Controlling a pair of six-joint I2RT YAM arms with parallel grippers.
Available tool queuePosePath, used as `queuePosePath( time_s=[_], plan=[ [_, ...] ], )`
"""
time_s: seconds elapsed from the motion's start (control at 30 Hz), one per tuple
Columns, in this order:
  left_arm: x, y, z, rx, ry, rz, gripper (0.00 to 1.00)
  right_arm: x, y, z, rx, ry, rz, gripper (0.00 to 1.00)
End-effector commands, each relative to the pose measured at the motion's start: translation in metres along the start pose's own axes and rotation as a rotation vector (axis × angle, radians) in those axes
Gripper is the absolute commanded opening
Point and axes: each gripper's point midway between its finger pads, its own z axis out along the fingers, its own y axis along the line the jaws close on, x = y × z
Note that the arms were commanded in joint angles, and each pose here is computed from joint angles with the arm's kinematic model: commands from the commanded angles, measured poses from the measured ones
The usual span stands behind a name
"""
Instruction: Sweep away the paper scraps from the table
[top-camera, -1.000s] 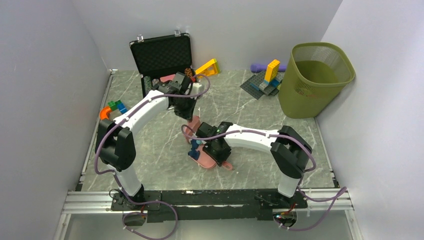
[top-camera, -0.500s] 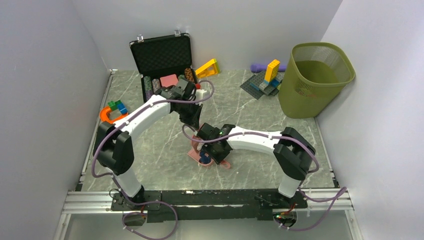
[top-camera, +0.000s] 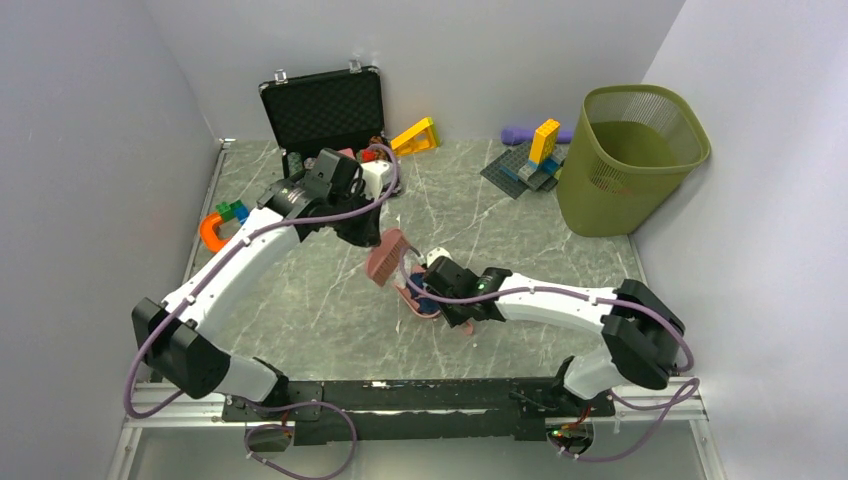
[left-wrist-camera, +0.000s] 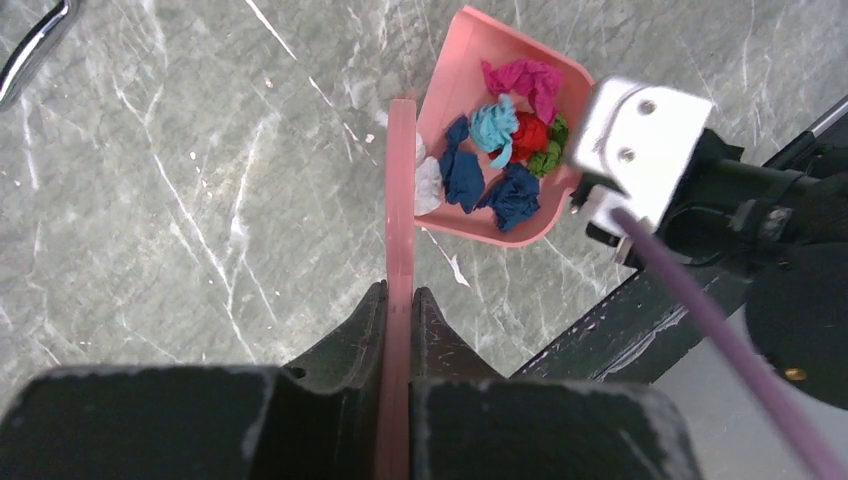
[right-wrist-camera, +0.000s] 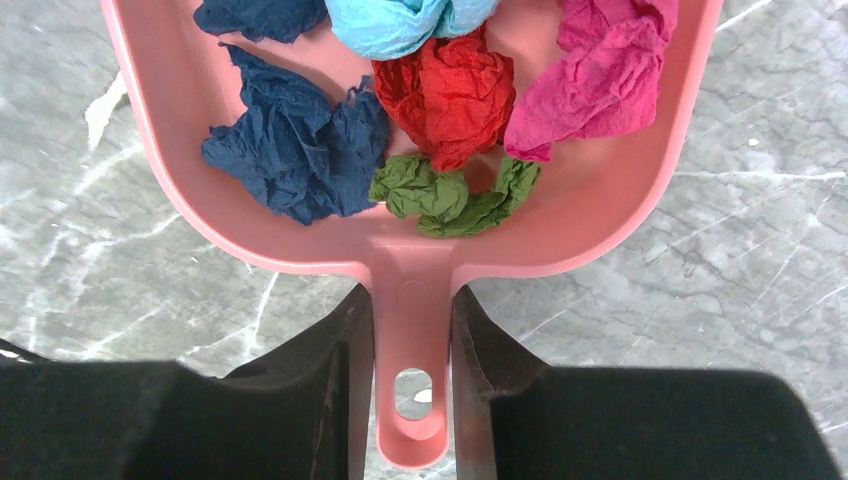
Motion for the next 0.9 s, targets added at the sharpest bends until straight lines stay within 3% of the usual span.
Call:
queuePosePath(
  time_s=[0.0,0.23,0.47,0.67,0.87],
  plan=[
    [0.003,0.003,-0.012,-0.001,-0.027,-0.007,0.0,-0.026,-0.001,-0.011,0.0,-0.138,0.077,0.0],
    [-0.005,0.039,-0.042,-0.138,-0.155,-0.11,0.0,-0.022,-0.009,-0.025,0.019,-0.153,0.104,0.0],
    [-0.01,0.048,-0.081,-0.162,-0.292,-0.148,0.0,-0.036,-0.02,-0.051,0.078,-0.144,0.119,0.0],
    [0.005,0.068,-0.092,-0.235,-0.296,-0.19,0.0,-0.05,-0.035,-0.076,0.123,-0.109,0.184,0.0],
    [0.018,0.068,-0.082,-0.209,-0.301,-0.181,0.0,-0.076,-0.064,-0.101,0.09,-0.11,0.315,0.0]
  ],
)
